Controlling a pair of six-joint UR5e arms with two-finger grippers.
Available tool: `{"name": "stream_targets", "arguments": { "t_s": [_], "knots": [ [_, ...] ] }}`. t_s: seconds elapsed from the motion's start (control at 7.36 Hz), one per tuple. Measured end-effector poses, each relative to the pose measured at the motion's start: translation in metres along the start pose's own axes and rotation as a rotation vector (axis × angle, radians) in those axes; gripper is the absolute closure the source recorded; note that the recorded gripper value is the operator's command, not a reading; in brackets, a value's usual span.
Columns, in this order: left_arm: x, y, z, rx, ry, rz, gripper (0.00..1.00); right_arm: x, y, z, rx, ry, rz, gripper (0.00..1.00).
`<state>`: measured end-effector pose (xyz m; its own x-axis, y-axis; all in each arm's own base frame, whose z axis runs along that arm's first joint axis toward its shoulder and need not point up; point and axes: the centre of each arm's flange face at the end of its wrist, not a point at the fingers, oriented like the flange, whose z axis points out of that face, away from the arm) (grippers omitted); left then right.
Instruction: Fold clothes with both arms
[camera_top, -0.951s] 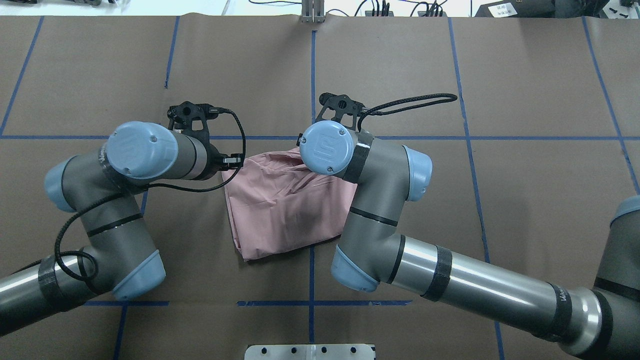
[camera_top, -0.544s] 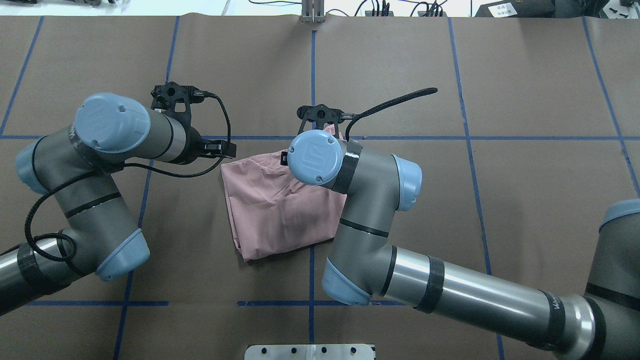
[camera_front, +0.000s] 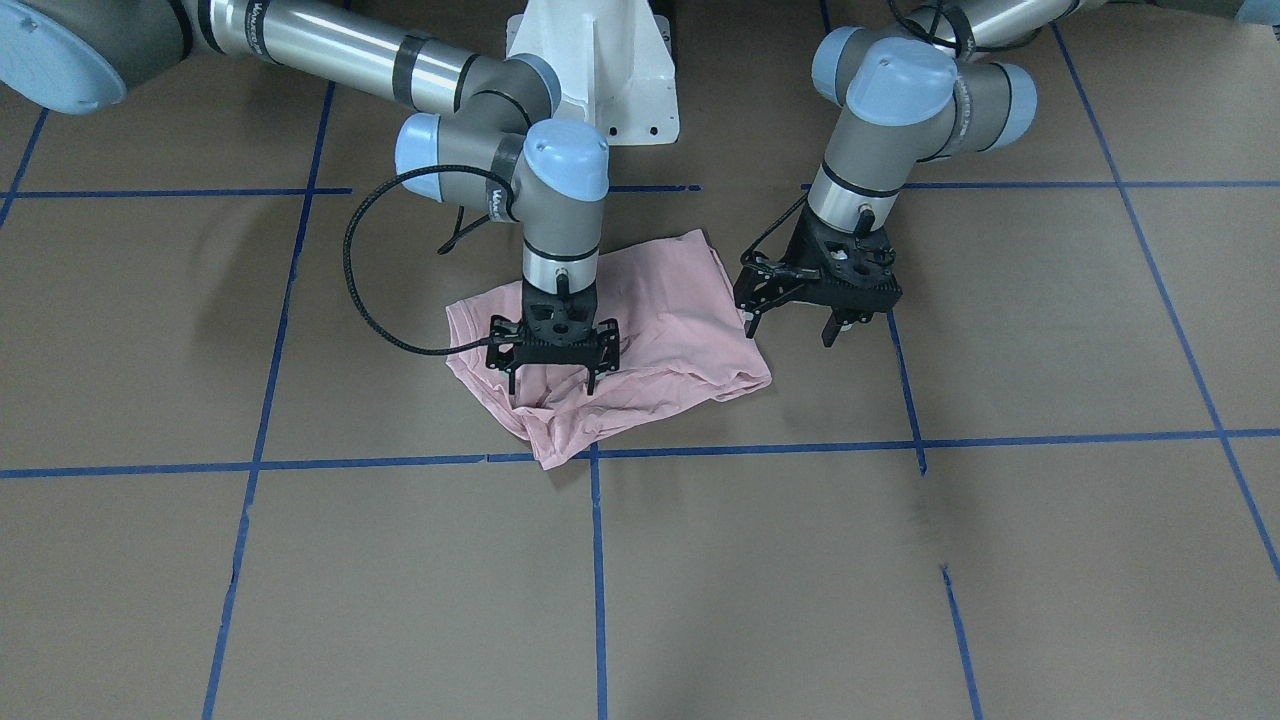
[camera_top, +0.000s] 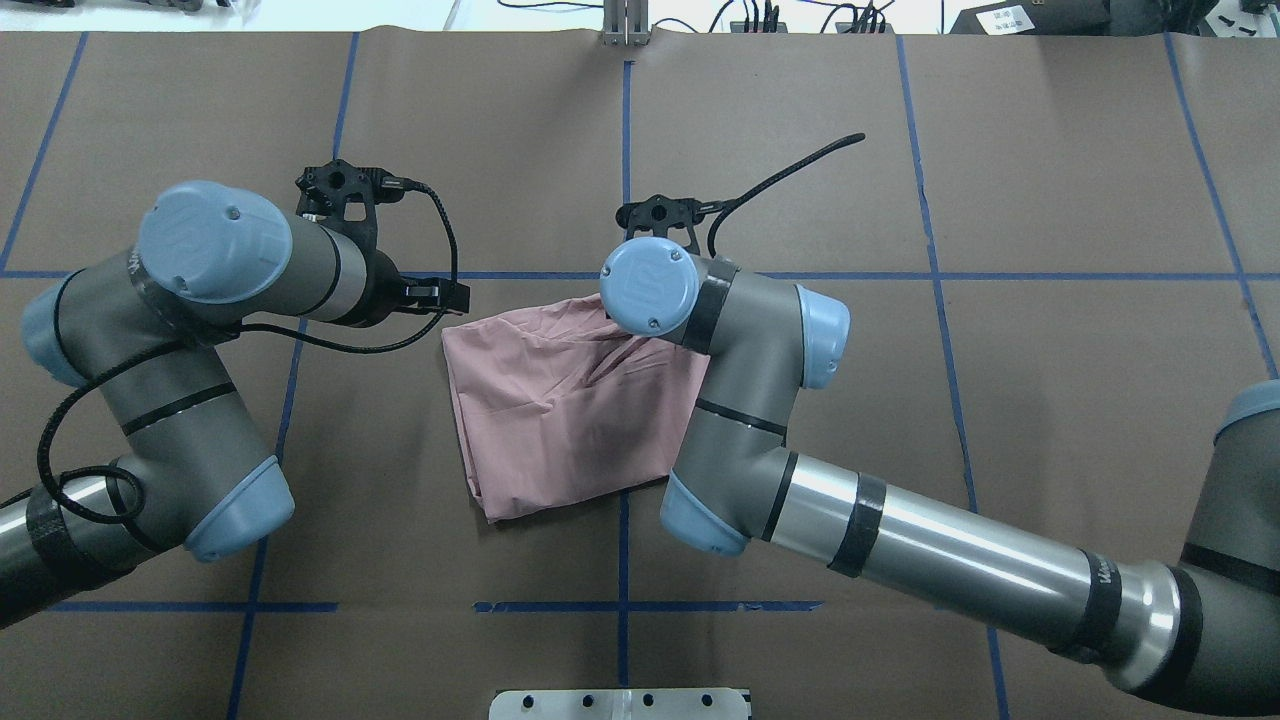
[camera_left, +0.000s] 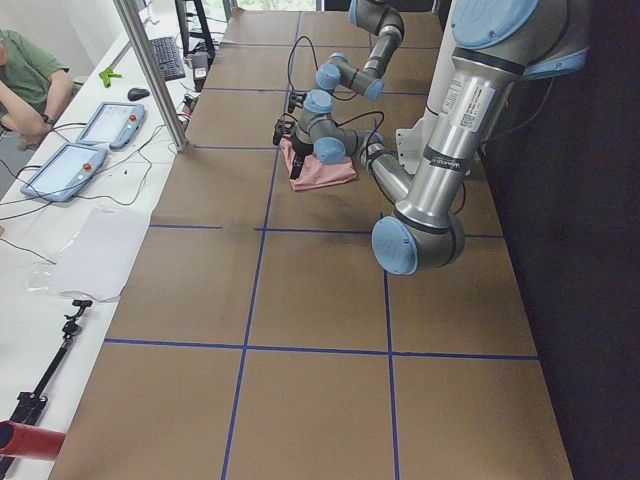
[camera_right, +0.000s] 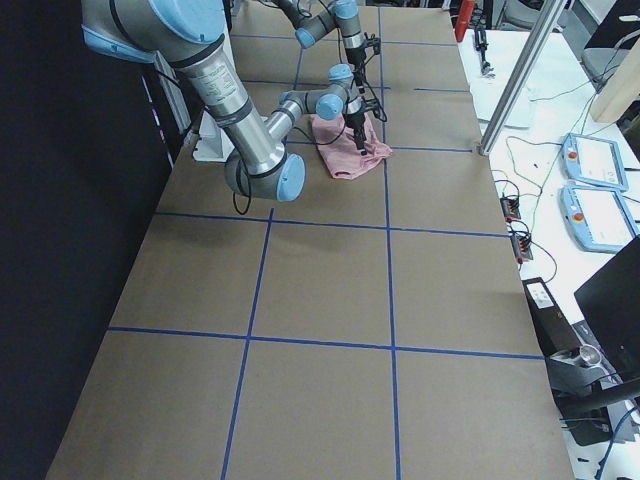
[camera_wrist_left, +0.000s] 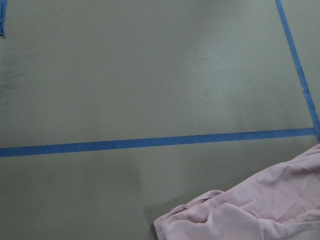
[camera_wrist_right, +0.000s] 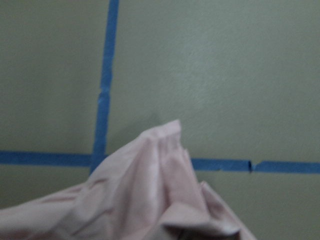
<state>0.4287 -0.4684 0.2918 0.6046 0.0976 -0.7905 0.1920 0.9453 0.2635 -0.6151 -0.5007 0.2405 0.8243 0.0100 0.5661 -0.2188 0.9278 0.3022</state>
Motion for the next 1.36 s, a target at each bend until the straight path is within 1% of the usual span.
{"name": "stream_targets", "arguments": {
  "t_s": [0.27,0.41,0.54,0.68,0.82,0.95,1.09,1.22,1.36],
  "knots": [
    [0.002,0.002,0.0,-0.003,0.003,-0.001,0.0,0.045,-0.043,0.042,-0.004,0.107,-0.024,0.0],
    [0.004,0.003,0.001,-0.005,0.005,-0.007,0.0,0.074,-0.066,0.059,-0.014,0.157,-0.039,0.0],
    [0.006,0.004,0.0,-0.005,0.008,-0.01,0.0,0.108,-0.088,0.071,-0.041,0.185,-0.051,0.0],
    [0.007,0.003,-0.001,-0.005,0.011,-0.01,0.0,0.139,-0.109,0.073,-0.08,0.179,-0.062,0.0],
    [0.009,0.003,-0.003,-0.004,0.015,-0.006,0.0,0.166,-0.125,0.064,-0.111,0.143,-0.071,0.0],
    [0.009,0.001,-0.01,0.003,0.022,0.012,0.0,0.192,-0.134,0.045,-0.133,0.084,-0.07,0.0],
    [-0.001,-0.005,-0.024,0.011,0.019,0.054,0.0,0.222,-0.132,0.024,-0.151,0.033,-0.08,0.0],
    [-0.031,-0.019,-0.04,0.009,0.002,0.126,0.0,0.259,-0.127,-0.003,-0.17,0.008,-0.129,0.0],
    [-0.077,-0.04,-0.058,0.003,-0.024,0.217,0.0,0.303,-0.126,-0.033,-0.194,0.005,-0.198,0.0]
  ]
}}
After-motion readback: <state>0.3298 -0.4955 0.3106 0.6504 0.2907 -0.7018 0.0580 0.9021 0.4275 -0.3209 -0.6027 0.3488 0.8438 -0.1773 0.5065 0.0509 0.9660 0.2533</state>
